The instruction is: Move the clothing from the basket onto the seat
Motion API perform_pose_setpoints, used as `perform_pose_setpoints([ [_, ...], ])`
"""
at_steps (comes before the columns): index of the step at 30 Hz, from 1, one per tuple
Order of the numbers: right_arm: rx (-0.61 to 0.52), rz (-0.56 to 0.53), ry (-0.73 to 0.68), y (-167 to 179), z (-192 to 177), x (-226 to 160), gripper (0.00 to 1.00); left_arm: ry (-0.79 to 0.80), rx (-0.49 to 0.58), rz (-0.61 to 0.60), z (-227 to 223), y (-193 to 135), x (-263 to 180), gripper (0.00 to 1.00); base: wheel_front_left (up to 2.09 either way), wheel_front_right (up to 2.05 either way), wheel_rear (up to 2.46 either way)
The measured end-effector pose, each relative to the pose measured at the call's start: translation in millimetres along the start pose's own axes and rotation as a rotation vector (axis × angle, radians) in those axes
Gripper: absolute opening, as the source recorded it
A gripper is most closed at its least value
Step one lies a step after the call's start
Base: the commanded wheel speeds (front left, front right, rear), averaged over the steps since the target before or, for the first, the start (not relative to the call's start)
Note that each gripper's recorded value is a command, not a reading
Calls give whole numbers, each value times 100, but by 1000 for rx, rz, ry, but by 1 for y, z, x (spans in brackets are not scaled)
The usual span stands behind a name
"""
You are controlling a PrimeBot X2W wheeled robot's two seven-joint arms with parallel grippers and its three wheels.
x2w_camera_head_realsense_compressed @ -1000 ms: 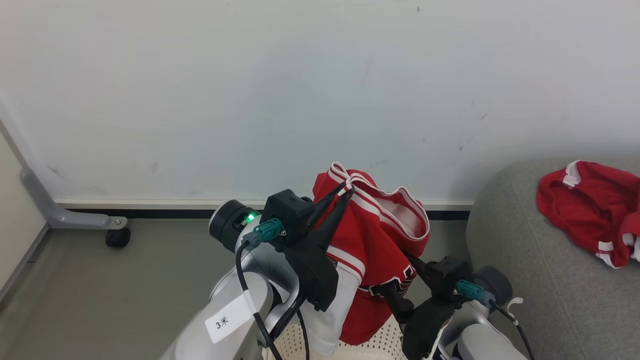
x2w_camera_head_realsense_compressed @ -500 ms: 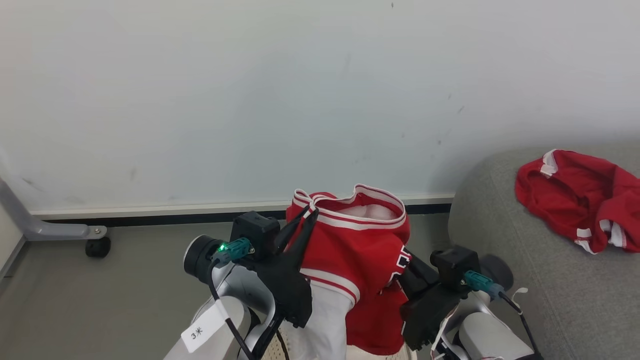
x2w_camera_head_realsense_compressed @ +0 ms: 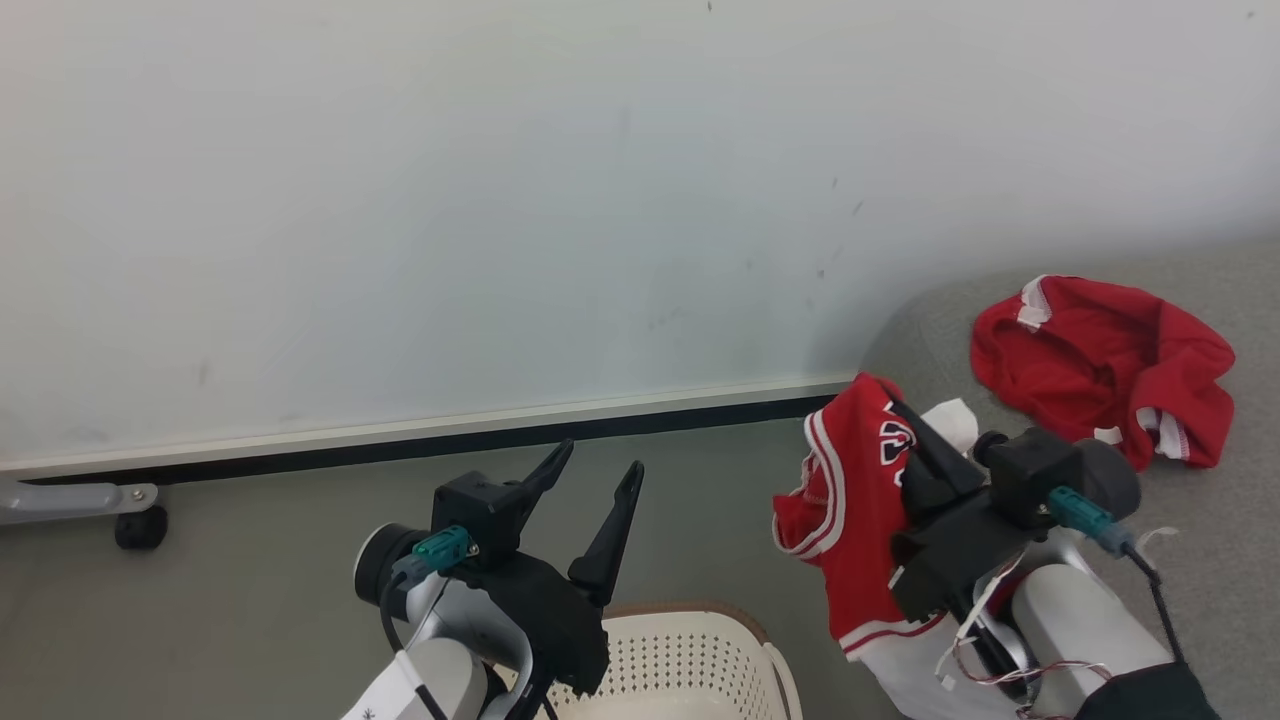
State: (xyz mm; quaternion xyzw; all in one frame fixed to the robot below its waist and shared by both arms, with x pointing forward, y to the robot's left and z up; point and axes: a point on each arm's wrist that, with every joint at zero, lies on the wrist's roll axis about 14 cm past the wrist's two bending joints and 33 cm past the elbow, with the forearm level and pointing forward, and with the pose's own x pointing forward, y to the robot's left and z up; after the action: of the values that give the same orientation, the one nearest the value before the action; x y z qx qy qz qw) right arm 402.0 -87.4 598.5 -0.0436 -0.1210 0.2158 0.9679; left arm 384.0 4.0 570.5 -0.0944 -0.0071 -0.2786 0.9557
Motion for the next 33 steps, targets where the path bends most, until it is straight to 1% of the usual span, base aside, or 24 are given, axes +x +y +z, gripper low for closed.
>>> perform_pose_setpoints([
  [9,-102,-158,-59,-63,27,-34,0,33,-14,-72,-24,-26,-2,100,0,0,0],
  [15,-161,-258,-89,-94,46,-64,0,36,-20,-161,-30,-55,1,100,0,0,0],
  [20,-194,-323,-99,-110,58,-90,0,43,-36,-245,-37,-84,2,100,0,0,0],
  [26,-226,-412,-78,-129,66,-124,0,54,-50,-344,-44,-118,6,100,0,0,0],
  [33,-257,-521,-55,-151,76,-161,0,93,-62,-433,-59,-149,7,100,0,0,0],
])
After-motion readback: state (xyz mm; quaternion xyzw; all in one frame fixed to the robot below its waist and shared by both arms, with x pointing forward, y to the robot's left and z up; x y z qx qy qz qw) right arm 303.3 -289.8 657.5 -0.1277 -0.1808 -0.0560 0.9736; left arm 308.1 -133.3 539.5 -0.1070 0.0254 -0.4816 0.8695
